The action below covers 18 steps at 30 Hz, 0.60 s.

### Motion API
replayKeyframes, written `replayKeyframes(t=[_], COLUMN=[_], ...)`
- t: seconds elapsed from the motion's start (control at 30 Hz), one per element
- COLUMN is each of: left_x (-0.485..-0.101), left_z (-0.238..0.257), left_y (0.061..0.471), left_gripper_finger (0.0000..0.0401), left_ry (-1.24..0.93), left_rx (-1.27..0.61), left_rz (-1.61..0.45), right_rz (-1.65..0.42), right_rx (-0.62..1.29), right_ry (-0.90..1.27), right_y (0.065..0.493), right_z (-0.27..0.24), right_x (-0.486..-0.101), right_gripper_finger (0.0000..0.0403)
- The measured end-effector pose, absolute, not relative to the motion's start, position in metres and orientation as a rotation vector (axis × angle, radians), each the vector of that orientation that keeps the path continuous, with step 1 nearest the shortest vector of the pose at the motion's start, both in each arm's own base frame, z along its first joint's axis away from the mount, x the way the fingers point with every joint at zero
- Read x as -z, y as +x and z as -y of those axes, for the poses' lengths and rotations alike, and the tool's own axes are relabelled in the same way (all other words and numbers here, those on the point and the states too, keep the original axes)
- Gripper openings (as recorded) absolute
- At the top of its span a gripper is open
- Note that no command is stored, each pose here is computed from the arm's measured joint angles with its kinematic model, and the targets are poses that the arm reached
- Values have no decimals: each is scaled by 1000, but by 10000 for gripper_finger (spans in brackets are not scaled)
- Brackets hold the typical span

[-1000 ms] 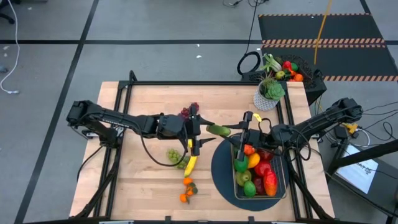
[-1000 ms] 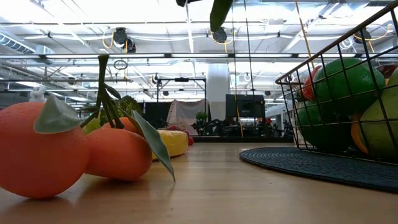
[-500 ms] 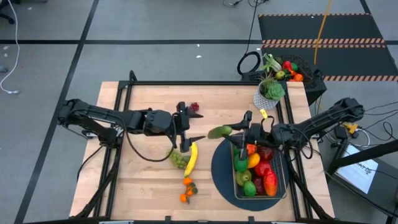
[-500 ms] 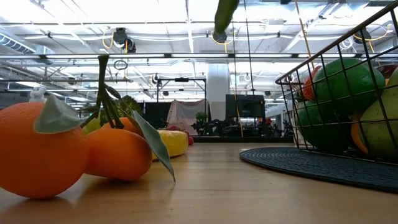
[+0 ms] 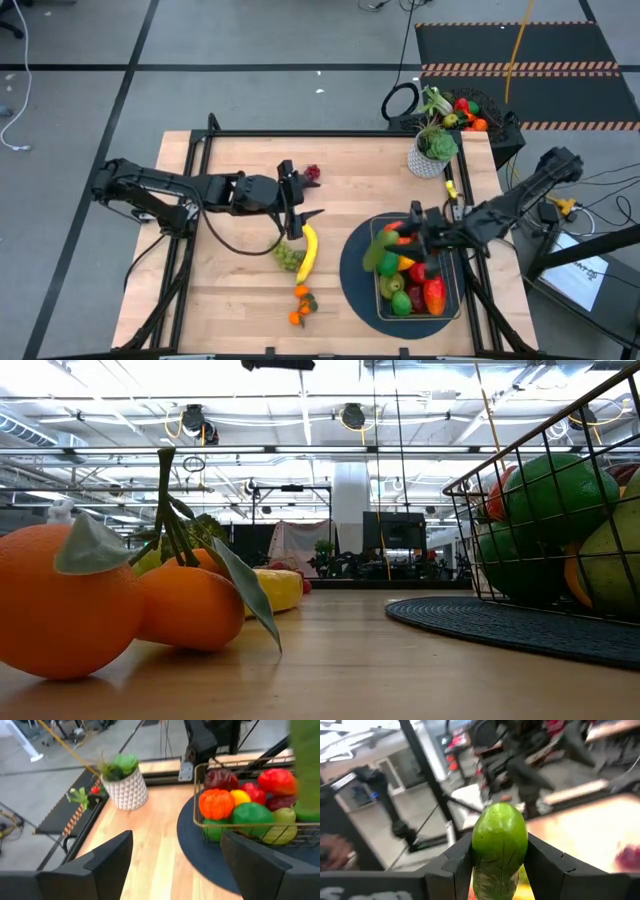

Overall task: Build produce basket
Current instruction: Put the cucumber into the wire basket

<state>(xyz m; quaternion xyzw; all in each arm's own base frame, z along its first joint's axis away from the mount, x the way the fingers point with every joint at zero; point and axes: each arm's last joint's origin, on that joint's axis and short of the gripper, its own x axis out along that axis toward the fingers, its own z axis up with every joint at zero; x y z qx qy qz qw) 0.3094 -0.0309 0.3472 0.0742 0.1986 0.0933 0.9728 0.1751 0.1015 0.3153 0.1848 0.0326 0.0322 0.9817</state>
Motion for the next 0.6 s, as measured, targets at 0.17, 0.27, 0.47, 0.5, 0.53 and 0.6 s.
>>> replayKeyframes(t=[0.17,0.27,0.47,0.5,0.53,0.6], left_x=[-343,-341,-338,-338,-338,-337], left_z=[29,29,38,41,45,53], left_y=[308,307,304,304,303,303], left_gripper_finger=[279,270,259,260,260,261], left_ry=[78,19,-134,-153,-169,-179], left_rx=[-212,-224,-238,-233,-225,-211], left_rz=[-439,-453,-470,-468,-467,-469], right_rz=[-184,-262,-387,-403,-411,-406], right_rx=[-128,-152,-185,-185,-187,-202], right_ry=[490,530,552,550,552,569], right_y=[152,142,133,133,133,134], right_z=[-108,-112,-120,-122,-124,-129], right_x=[-339,-345,-331,-326,-320,-310], right_gripper_finger=[148,148,148,148,148,148])
